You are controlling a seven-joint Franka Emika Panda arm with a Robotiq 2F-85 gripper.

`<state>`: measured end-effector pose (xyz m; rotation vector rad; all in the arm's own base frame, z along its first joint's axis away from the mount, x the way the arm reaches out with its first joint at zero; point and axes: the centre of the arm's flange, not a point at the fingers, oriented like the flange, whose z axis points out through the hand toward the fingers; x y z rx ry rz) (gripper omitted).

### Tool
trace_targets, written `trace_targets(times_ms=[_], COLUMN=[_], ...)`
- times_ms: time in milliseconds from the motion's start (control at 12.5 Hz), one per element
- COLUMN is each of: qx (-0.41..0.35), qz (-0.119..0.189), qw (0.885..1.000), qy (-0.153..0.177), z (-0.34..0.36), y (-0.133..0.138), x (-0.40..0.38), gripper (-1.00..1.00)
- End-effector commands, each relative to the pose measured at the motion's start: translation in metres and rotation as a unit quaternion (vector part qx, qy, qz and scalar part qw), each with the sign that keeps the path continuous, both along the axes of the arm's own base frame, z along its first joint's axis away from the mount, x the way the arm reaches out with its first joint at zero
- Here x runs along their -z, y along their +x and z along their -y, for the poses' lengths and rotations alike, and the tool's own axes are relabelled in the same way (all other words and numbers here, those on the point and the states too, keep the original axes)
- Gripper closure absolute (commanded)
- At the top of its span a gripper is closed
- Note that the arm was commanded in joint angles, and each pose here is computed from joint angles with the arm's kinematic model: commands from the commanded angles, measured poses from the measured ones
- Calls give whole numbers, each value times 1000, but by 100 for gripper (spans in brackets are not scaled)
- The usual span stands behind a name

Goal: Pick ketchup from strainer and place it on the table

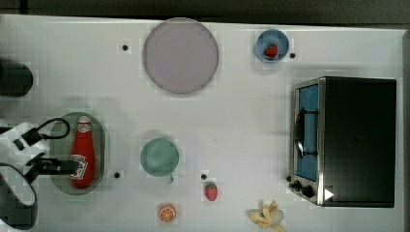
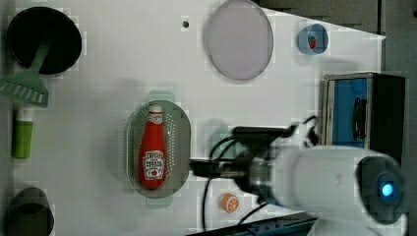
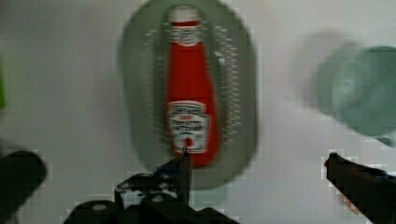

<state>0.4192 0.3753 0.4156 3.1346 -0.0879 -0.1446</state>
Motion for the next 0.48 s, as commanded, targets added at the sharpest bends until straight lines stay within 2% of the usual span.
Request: trace_targets(times_ms=[80,320,480], qx=[27,16,32], qz=[10,27,31], qw=[999,999,998], qy=[17,23,42], z=[6,4,1], y=[11,6,0], x=[42,100,133], gripper=[-100,-100,-100])
